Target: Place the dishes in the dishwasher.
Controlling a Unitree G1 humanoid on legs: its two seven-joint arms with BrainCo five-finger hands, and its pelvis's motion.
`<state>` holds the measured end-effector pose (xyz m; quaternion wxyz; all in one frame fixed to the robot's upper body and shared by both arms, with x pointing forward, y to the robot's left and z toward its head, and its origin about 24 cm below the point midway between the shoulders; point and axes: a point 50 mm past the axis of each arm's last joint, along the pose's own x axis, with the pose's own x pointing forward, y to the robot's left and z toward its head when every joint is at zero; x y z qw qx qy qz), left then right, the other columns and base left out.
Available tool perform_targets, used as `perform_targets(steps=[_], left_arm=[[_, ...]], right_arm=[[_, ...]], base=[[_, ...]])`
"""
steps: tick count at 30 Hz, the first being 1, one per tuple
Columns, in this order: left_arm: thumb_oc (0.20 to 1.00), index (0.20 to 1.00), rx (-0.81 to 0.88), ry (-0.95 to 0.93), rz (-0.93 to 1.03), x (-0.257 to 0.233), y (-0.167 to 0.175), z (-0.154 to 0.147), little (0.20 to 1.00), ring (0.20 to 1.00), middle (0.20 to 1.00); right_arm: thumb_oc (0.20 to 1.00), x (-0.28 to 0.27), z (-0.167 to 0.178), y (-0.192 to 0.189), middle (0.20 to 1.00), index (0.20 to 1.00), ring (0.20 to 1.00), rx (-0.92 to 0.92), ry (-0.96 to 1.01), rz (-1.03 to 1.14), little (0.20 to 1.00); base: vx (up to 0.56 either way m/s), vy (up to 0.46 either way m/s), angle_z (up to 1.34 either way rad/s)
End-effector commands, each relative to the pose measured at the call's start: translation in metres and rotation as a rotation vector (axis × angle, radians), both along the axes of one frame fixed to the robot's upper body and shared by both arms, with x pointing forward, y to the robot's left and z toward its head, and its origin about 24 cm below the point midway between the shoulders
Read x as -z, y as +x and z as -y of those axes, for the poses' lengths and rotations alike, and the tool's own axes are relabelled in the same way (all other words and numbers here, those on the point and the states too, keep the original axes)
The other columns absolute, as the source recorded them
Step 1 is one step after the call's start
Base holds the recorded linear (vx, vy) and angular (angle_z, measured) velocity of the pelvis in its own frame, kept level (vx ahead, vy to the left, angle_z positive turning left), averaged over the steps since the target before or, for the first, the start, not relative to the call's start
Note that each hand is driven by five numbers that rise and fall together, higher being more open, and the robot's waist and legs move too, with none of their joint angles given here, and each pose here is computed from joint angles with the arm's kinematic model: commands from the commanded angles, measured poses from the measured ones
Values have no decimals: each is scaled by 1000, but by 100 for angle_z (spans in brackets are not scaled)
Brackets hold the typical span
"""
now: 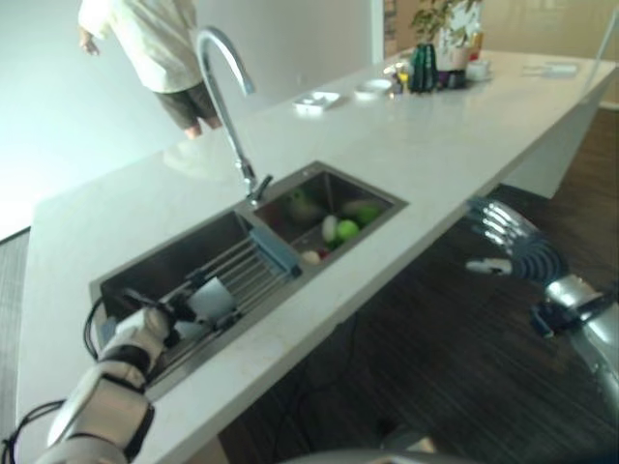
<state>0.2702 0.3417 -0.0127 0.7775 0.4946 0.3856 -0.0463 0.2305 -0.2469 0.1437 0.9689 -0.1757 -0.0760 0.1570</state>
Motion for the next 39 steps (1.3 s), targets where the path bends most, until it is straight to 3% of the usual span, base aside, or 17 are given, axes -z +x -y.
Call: perform_targets(steps=[1,39], left_arm=[[1000,1000,-30,61,53,-20,9,-15,1000,1000,1000],[1000,1000,-134,10,-61,12,-22,-19,1000,1000,1000]], right_arm=[[1000,-31,-1,2,1000,1000,1000,-34,-31,122,1000],[1000,-33,2,1,1000,1000,1000,-28,-59,105,1000]], base=[[0,0,0],[4,-1,-2]])
